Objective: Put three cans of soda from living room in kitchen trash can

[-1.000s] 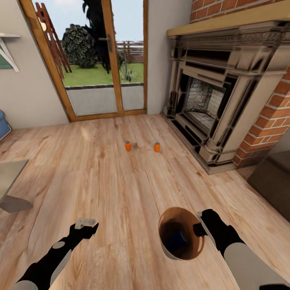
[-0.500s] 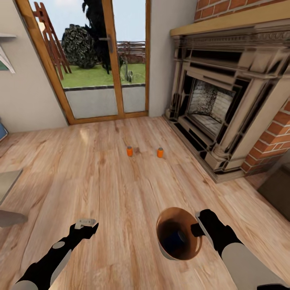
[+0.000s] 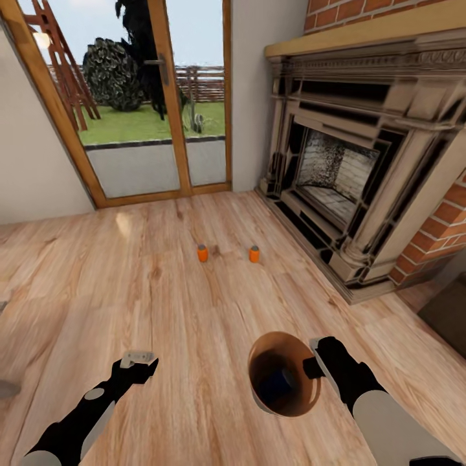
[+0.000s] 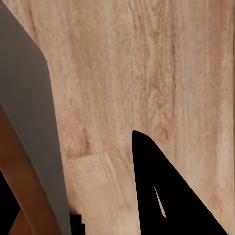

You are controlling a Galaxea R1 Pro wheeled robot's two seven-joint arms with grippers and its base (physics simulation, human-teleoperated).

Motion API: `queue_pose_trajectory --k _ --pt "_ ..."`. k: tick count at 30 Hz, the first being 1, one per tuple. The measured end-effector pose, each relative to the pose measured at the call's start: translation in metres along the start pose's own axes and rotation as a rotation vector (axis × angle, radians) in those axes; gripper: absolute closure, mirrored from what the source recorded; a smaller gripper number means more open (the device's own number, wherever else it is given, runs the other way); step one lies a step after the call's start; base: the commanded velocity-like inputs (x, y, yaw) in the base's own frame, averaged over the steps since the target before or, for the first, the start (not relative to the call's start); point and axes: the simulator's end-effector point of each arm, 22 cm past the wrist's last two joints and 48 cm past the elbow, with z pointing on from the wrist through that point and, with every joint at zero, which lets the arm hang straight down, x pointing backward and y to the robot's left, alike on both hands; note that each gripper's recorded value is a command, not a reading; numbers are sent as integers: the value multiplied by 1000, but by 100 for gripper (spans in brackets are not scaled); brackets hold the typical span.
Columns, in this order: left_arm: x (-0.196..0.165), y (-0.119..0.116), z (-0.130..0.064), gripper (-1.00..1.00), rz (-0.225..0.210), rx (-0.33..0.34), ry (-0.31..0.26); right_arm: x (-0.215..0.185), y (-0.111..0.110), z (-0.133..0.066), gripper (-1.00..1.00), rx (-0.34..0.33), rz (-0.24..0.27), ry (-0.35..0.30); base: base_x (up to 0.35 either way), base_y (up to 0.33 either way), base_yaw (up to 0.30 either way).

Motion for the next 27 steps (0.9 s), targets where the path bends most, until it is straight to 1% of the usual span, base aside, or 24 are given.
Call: queue_pose_trajectory --k 6,12,17,27 --pt "0 0 0 -100 0 0 0 0 1 0 100 1 -3 -1 313 81 -86" --pt "0 0 0 -100 1 0 0 -2 9 -1 100 -10 -6 -3 313 59 9" --pt "0 0 0 -100 1 0 0 -1 11 -1 100 -8 -12 -2 313 7 163" --pt "-2 0 -1 -100 2 0 -4 -3 15 -3 100 -19 -6 -6 316 0 200"
